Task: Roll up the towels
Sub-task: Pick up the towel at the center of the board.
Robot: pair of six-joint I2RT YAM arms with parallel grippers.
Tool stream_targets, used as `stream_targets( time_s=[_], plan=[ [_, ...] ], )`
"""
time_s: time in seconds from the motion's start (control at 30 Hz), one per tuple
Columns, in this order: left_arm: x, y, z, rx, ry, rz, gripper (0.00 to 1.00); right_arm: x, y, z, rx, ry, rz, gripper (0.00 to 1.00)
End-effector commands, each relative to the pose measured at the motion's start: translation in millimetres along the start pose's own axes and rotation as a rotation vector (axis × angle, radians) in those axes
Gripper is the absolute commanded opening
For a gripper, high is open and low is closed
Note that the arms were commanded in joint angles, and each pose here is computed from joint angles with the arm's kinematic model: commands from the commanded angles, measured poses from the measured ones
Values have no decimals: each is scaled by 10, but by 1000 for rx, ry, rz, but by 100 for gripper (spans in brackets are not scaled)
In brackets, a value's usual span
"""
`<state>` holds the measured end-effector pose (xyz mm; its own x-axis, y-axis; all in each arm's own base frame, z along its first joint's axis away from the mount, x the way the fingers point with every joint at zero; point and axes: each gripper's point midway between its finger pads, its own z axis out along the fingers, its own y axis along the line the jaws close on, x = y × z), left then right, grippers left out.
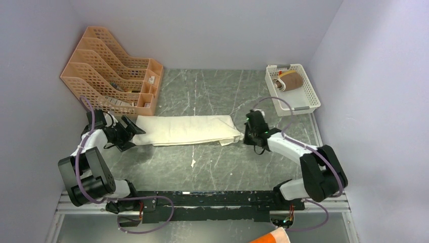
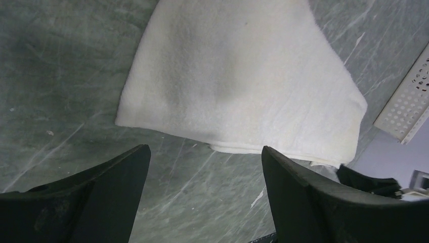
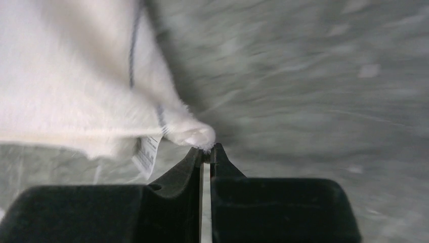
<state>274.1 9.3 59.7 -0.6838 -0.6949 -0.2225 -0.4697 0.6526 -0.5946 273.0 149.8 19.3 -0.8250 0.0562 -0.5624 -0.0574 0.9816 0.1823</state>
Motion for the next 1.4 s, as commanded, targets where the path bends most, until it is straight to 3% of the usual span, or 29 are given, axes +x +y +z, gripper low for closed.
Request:
stream_targets(
  time_s=[0.0, 0.23, 0.43, 0.7, 0.8, 0.9, 1.07, 1.2, 1.37],
  plan=[
    [44, 71, 103, 10, 9, -28, 91, -329, -519, -220, 137, -59, 43, 0],
    [123, 208, 244, -70, 4, -46, 88, -488, -589, -314, 145, -84, 55, 0],
    [286, 264, 389, -90, 16, -61, 79, -486, -591, -318, 141, -81, 47, 0],
    [492, 332, 533, -116, 46, -59, 50, -546, -564, -326, 128, -89, 31, 0],
    [492, 398, 533, -150, 43, -58, 9, -577, -560, -339, 124, -97, 34, 0],
    [386, 346, 488, -157, 20, -40, 7, -645, -563, -373, 123, -115, 34, 0],
    [-375, -101, 236, -110, -136, 58, 7, -1028, -639, -490, 138, -199, 38, 0],
    [-1255, -842, -158, 10, -306, 151, 7, -1656, -705, -708, 169, -343, 60, 0],
    [-1857, -1718, -689, 228, -483, 199, 7, -2597, -635, -1230, 204, -589, 43, 0]
  ],
)
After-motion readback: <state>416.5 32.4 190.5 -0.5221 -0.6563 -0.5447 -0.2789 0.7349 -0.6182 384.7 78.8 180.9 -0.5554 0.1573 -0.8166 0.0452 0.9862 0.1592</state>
